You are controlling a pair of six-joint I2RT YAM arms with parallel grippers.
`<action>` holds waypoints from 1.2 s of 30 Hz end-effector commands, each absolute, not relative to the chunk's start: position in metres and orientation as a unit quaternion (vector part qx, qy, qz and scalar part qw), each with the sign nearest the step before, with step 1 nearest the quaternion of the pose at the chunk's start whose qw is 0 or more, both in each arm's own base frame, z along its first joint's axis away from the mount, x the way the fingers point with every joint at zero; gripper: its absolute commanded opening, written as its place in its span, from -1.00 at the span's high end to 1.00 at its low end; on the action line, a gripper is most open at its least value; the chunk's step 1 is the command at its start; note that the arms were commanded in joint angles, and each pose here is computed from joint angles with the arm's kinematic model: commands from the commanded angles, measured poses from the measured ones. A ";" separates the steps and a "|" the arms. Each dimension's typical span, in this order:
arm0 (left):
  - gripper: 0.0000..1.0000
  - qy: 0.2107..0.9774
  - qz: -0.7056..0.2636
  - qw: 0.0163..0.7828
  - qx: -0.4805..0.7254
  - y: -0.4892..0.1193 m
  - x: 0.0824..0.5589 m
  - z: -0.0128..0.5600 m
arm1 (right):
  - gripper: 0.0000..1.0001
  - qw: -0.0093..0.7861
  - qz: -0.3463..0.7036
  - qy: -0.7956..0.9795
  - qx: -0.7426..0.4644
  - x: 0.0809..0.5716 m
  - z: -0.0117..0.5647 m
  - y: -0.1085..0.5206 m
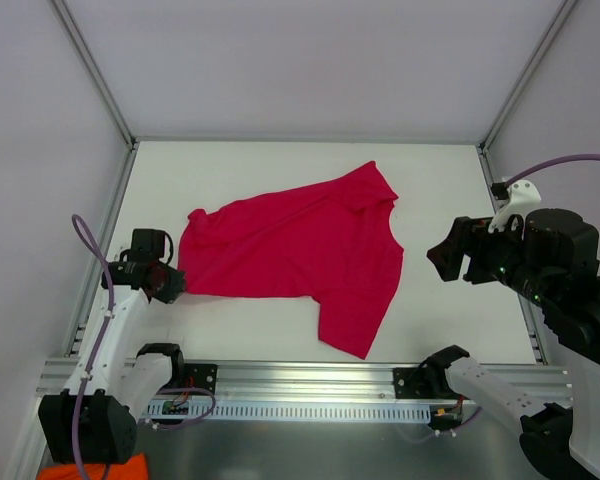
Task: Fold and stack the t-shirts
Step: Flatten out the tshirt
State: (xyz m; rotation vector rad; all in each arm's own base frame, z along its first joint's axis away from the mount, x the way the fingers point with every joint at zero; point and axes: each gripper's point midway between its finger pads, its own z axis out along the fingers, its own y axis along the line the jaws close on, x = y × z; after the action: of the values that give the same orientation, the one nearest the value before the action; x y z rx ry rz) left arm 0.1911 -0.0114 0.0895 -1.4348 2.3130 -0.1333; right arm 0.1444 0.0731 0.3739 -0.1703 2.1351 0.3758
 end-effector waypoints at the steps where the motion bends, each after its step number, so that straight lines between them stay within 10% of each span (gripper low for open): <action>1: 1.00 0.833 -0.017 0.189 -0.520 -0.006 0.164 0.086 | -0.50 0.480 0.161 0.860 -0.062 0.144 0.386 0.073; 19: 1.00 0.830 -0.030 0.209 -0.517 -0.009 0.150 0.108 | -0.50 0.467 0.161 0.868 -0.046 0.143 0.380 0.072; 23: -0.62 0.823 -0.043 0.234 -0.516 -0.008 0.170 0.114 | -0.50 0.461 0.158 0.872 -0.045 0.144 0.376 0.072; 25: -0.91 0.817 -0.050 0.266 -0.509 -0.005 0.189 0.131 | -0.50 0.453 0.160 0.876 -0.047 0.144 0.370 0.075; 36: -0.84 0.830 -0.108 0.292 -0.462 -0.024 0.330 0.152 | -0.47 0.432 0.173 0.884 -0.047 0.154 0.356 0.087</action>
State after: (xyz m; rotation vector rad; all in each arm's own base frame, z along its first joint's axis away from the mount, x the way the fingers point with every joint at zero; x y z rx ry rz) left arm 0.2941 -0.0112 0.1442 -1.3233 2.2248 -0.1806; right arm 0.1477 0.0795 0.3522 -0.1251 2.2188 0.3946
